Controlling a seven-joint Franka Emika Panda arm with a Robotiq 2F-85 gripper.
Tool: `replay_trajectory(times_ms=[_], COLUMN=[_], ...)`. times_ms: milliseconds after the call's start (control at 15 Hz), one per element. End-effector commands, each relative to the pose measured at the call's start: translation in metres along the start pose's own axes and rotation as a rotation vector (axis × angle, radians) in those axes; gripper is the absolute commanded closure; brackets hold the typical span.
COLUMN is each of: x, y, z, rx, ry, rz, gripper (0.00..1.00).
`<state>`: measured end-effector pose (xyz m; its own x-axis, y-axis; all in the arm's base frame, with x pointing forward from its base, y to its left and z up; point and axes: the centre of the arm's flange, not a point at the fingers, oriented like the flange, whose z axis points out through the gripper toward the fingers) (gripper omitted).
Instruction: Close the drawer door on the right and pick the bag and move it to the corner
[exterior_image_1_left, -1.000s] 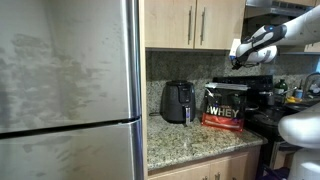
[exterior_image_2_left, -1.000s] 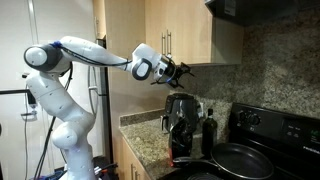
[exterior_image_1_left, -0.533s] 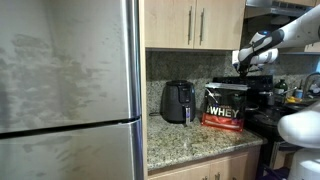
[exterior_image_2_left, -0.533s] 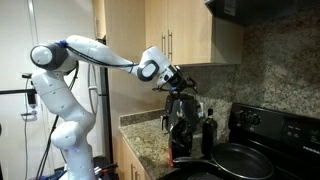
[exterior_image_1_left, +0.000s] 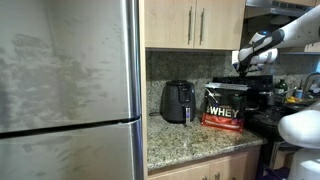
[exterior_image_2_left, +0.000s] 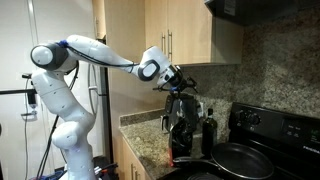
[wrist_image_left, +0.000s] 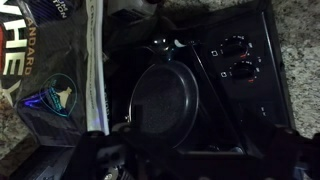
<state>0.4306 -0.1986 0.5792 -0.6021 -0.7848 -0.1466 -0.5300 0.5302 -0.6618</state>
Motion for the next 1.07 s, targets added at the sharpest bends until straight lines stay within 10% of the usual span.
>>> replay_trajectory(times_ms=[0, 333, 533, 600, 1000], x=[-0.004, -0.01, -0.011, -0.01, -0.007], y=[0.003, 0.004, 0.007, 0.009, 0.022], z=[0.001, 0.0, -0.002, -0.001, 0.018], rx=[-0.02, -0.017, -0.055, -0.1, -0.192], ry=[-0.019, -0.029, -0.017, -0.003, 0.026], rz=[0.01, 0.011, -0.001, -0.014, -0.023], gripper=[0.0, 0.0, 0.32, 0.09, 0.0])
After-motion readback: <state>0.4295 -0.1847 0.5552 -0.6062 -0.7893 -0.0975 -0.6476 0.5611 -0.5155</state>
